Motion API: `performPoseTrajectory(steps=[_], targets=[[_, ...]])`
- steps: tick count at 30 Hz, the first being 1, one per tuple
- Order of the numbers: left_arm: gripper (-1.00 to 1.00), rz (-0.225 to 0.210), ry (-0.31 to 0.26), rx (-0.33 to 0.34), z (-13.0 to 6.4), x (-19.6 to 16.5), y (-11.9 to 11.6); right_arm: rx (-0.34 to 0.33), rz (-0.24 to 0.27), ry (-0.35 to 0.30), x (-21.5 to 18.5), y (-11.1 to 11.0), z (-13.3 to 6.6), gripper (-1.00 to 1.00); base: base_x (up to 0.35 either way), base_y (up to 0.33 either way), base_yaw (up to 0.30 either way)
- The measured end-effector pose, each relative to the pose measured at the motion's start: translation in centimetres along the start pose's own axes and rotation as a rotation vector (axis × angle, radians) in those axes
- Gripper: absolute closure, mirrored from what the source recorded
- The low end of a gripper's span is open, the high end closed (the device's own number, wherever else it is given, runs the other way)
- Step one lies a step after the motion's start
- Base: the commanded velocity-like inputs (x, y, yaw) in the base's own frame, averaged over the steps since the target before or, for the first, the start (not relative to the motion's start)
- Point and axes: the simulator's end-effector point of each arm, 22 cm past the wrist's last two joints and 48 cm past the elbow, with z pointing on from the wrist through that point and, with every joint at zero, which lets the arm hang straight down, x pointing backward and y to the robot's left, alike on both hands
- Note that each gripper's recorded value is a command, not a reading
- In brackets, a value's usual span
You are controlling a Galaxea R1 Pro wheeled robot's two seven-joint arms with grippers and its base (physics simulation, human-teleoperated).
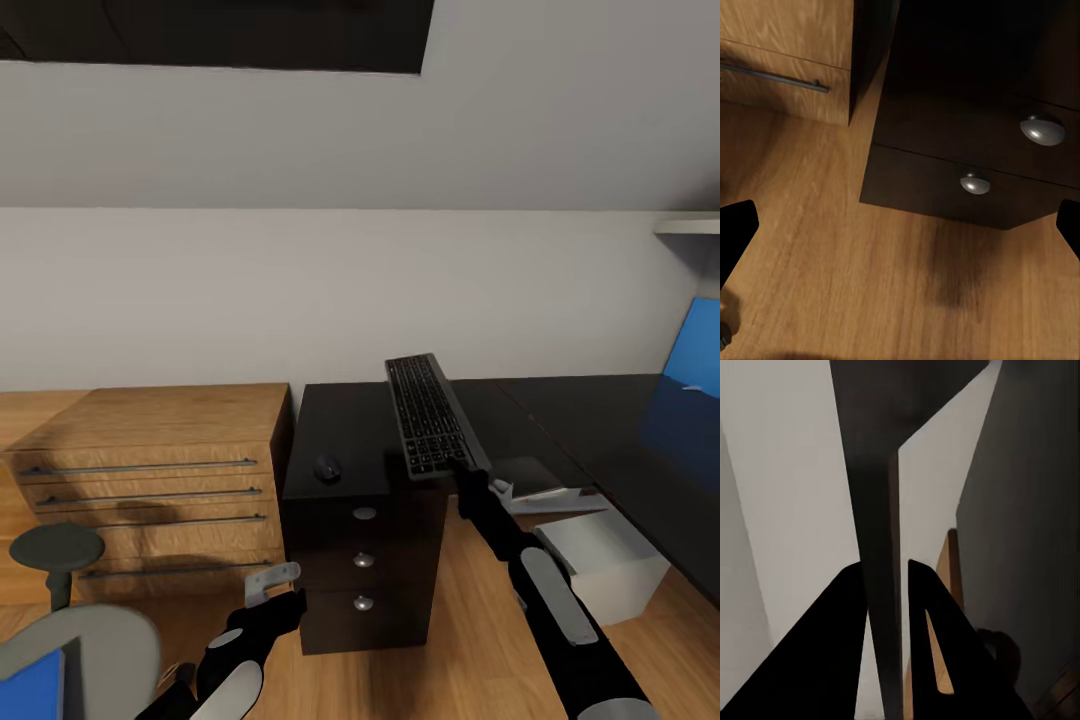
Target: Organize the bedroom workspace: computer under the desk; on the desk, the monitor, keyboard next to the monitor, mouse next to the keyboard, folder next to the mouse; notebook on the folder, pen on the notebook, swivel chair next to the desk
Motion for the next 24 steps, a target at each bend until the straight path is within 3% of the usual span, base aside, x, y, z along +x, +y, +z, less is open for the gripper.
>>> performPoseTrajectory(steps=[14, 24], targets=[[-1.0, 0.0, -0.001, -0.001, 0.01, -0.02, 0.06, 0.001, 0.011, 0.005, 0.53, -0.24, -0.41, 1.0, -0.006, -0.003, 0.0], [-1.0, 0.001, -0.003, -0.005, 0.04, -0.07, 0.15, 0.002, 0.011, 0.005, 0.51, -0.33, -0.42, 1.0, -0.252, -0.23, 0.0]])
